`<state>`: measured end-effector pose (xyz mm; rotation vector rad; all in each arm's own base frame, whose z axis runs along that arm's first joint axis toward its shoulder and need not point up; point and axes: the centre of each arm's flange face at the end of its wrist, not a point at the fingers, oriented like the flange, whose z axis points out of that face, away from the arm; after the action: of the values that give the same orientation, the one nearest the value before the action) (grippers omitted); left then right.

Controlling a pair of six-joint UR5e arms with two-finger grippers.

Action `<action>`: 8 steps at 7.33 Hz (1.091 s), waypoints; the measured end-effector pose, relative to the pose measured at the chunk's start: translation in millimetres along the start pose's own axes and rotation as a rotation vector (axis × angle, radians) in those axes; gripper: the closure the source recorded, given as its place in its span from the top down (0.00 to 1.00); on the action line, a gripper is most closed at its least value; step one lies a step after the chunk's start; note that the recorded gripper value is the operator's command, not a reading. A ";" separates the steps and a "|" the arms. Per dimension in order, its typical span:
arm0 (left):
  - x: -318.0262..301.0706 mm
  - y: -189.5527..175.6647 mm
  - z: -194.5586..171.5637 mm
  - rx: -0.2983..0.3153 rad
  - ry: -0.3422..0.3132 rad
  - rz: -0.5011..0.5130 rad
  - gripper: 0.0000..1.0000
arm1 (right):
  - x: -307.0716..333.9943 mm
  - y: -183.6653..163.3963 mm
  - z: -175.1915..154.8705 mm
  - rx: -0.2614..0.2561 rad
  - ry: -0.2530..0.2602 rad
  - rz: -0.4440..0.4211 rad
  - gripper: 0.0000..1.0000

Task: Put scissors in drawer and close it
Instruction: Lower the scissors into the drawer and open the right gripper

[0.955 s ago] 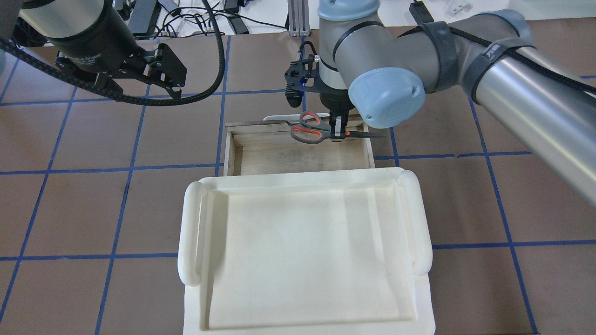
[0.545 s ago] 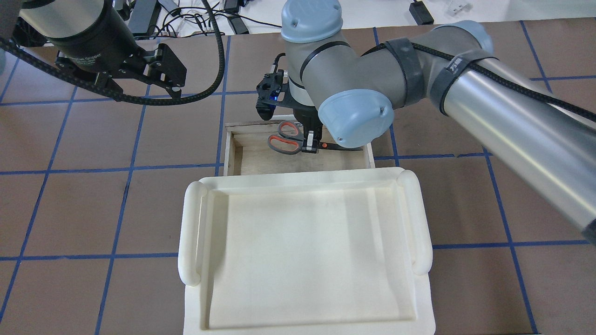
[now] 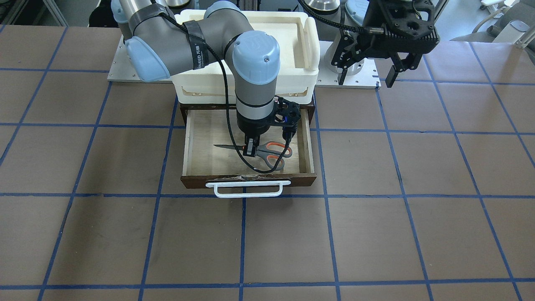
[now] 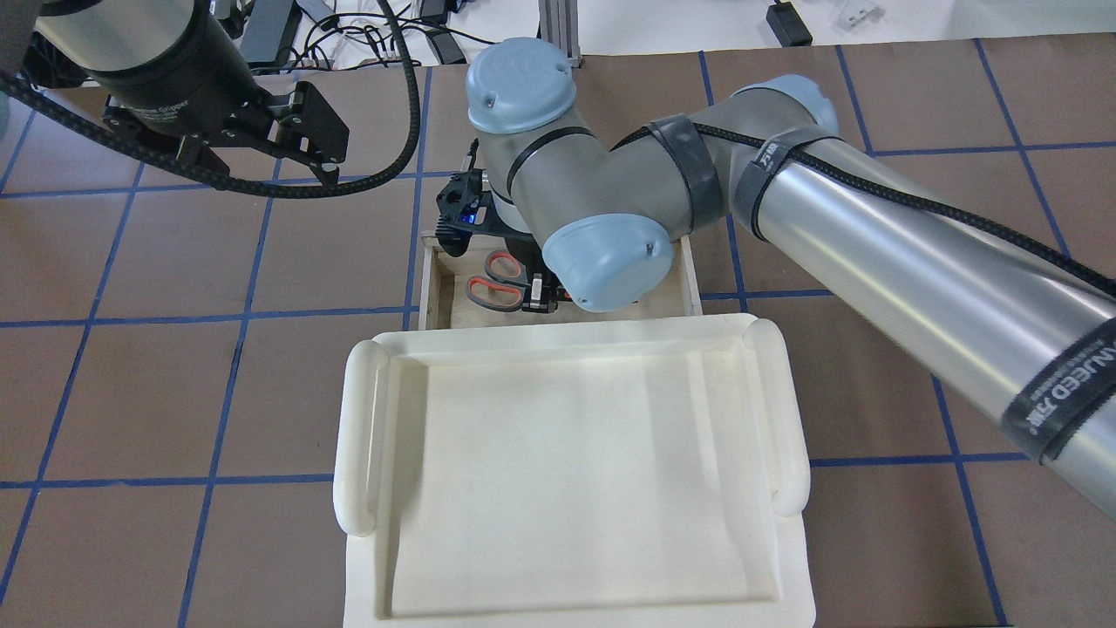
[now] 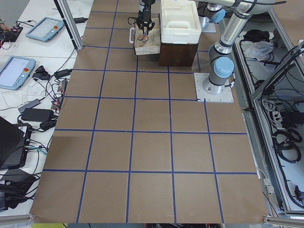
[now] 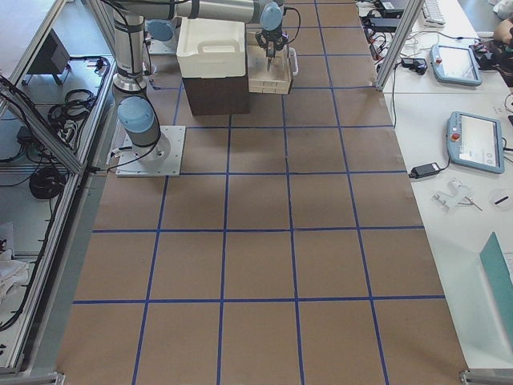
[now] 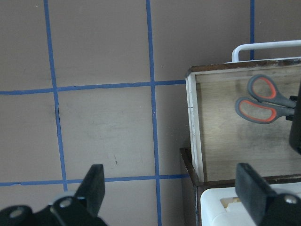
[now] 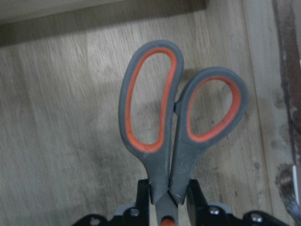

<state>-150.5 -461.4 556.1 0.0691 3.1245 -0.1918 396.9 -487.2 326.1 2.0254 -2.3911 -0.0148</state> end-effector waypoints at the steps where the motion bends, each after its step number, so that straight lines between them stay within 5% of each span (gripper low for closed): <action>1: 0.0 0.0 0.1 0.000 0.000 0.000 1.00 | -1.4 -2.3 4.3 -0.007 -0.004 -0.001 0.47; 3: 0.0 0.3 0.1 -0.002 0.000 0.000 1.00 | -1.8 -1.9 7.8 -0.019 -0.003 0.000 1.00; 5: 0.0 0.8 0.4 -0.006 0.001 0.000 1.00 | -1.2 -1.4 2.8 -0.014 0.008 0.025 1.00; 6: -0.2 0.8 0.4 -0.006 0.001 0.000 1.00 | -0.1 1.4 -6.4 -0.002 0.021 0.103 1.00; 8: -0.2 0.9 0.4 -0.006 -0.001 0.000 1.00 | 4.4 20.4 -47.3 0.059 0.073 0.426 1.00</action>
<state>-150.3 -460.6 555.6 0.0692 3.1240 -0.1819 376.5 -488.3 373.6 1.4643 -2.7458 0.1302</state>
